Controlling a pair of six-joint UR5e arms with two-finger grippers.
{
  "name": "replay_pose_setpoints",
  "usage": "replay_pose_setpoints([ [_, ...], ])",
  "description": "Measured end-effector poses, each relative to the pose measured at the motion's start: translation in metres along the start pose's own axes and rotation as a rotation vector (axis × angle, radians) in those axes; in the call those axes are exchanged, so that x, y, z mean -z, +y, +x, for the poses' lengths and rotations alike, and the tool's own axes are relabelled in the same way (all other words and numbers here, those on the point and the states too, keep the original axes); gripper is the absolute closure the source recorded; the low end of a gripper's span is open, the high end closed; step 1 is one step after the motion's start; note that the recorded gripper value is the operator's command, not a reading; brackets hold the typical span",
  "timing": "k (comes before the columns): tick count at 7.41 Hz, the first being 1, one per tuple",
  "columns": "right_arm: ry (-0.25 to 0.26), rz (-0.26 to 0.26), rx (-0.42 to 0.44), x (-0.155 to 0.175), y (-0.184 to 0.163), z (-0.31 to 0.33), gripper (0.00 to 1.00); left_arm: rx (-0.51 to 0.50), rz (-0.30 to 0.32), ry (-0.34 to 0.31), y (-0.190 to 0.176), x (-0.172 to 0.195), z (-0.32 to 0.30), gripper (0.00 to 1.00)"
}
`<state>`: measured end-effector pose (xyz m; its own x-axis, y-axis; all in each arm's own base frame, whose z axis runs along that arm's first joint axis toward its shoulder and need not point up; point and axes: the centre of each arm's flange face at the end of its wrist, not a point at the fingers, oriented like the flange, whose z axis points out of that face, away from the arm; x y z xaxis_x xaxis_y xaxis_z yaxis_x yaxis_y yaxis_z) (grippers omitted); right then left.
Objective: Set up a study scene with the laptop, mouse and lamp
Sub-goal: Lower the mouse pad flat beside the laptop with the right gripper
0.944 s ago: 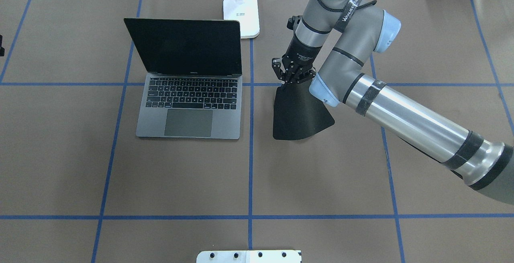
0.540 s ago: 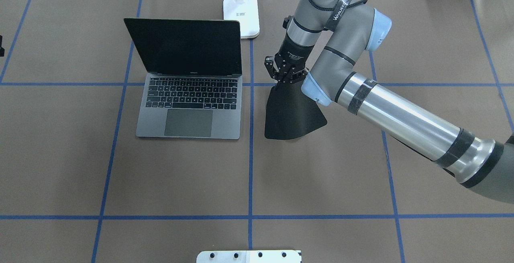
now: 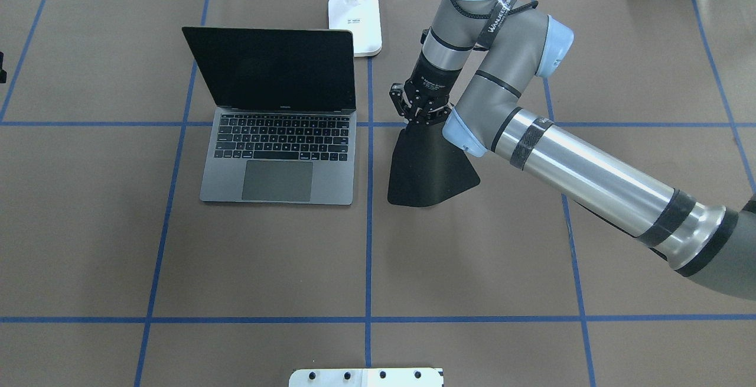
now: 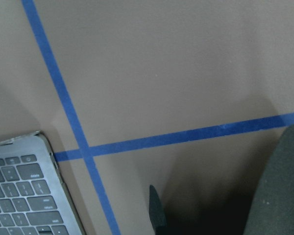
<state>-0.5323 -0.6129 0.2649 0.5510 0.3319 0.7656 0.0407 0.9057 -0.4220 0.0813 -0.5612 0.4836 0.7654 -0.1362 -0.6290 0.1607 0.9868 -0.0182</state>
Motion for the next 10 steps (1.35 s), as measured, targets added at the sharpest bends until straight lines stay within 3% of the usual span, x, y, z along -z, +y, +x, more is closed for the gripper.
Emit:
replay_pose_setpoints([
  [4,-0.024,0.011,-0.064,0.0013,0.0014,-0.0026,1.0,0.0,0.0,0.0,0.0,0.0,0.0,0.01],
  [5,-0.03,0.019,-0.056,0.0014,0.0017,-0.003,0.37,0.0,0.0,0.0,0.0,0.0,0.0,0.01],
  [6,-0.048,0.032,-0.032,0.0023,0.0021,-0.0034,0.01,0.0,0.001,0.0,-0.0001,0.0002,0.0002,0.01],
  [10,-0.097,0.138,0.04,0.0096,-0.0004,-0.0084,0.0,0.002,0.002,0.001,-0.0008,0.0007,-0.0001,0.01],
])
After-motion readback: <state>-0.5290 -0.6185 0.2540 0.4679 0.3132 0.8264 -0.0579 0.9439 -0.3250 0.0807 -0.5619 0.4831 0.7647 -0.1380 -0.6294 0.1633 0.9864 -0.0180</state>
